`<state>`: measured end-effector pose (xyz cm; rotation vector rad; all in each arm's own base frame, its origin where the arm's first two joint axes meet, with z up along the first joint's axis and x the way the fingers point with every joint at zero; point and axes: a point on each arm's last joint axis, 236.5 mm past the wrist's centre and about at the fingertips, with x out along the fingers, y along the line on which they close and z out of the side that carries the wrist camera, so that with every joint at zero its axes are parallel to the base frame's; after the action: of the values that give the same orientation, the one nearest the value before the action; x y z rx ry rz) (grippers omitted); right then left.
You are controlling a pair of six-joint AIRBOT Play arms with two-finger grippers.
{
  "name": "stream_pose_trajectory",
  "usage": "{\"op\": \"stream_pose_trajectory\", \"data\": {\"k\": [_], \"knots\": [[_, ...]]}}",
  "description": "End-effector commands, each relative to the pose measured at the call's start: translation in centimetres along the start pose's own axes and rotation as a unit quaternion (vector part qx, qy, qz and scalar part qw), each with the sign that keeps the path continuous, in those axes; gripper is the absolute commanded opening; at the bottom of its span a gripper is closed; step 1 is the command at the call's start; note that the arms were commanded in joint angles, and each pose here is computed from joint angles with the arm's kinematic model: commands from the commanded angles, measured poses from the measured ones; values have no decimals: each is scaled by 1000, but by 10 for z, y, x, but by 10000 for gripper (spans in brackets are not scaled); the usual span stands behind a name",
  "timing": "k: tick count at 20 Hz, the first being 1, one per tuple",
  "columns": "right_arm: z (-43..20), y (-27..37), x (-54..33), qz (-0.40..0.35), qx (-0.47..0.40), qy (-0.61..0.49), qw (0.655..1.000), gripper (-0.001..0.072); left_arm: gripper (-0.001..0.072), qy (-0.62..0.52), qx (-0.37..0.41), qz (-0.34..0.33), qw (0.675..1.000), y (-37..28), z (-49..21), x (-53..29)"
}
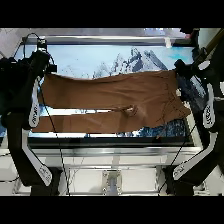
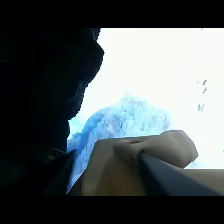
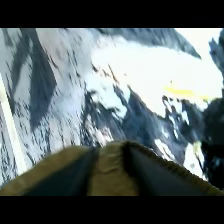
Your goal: Fold the clothes and pants, and hang the long-sleeved shirts on hangers.
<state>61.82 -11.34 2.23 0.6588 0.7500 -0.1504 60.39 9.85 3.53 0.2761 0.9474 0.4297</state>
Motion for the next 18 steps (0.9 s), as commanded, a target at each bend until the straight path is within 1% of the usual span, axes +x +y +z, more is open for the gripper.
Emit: {"op": "stream_pose_trajectory", "data": {"k": [1, 4, 5, 7, 8, 10, 12, 13, 14, 15, 17, 18], "knots": [[28, 18, -27, 14, -3, -24, 1000, 437, 708, -1, -16, 20, 1000, 27, 7, -32], [41, 5, -93, -22, -50, 2, 999, 437, 707, 71, -46, 99, 991, 102, -25, -98], [40, -5, -121, -44, -75, 15, 996, 436, 707, 90, -62, 112, 988, 124, -39, -118], [28, -25, -176, -87, -131, 57, 986, 436, 706, 112, -120, 127, 978, 155, -75, -155], [21, -33, -201, -103, -152, 75, 980, 436, 706, 118, -122, 130, 977, 163, -95, -168], [9, -40, -238, -110, -163, 90, 976, 436, 706, 145, -123, 137, 972, 172, -158, -186], [-9, -38, -263, -102, -163, 91, 977, 436, 706, 178, -150, 150, 961, 178, -239, -195], [-21, -31, -270, -89, -167, 94, 977, 436, 706, 195, -170, 141, 956, 173, -278, -195], [-33, -23, -276, -74, -169, 99, 978, 436, 706, 216, -211, 108, 947, 158, -316, -193], [-45, -11, -282, -54, -173, 103, 978, 436, 706, 232, -254, 59, 937, 137, -343, -190], [-59, 8, -291, -29, -179, 102, 978, 436, 706, 232, -332, -26, 914, 104, -366, -180], [-64, 15, -296, -25, -186, 103, 977, 436, 706, 227, -353, -52, 906, 98, -369, -175]]}}
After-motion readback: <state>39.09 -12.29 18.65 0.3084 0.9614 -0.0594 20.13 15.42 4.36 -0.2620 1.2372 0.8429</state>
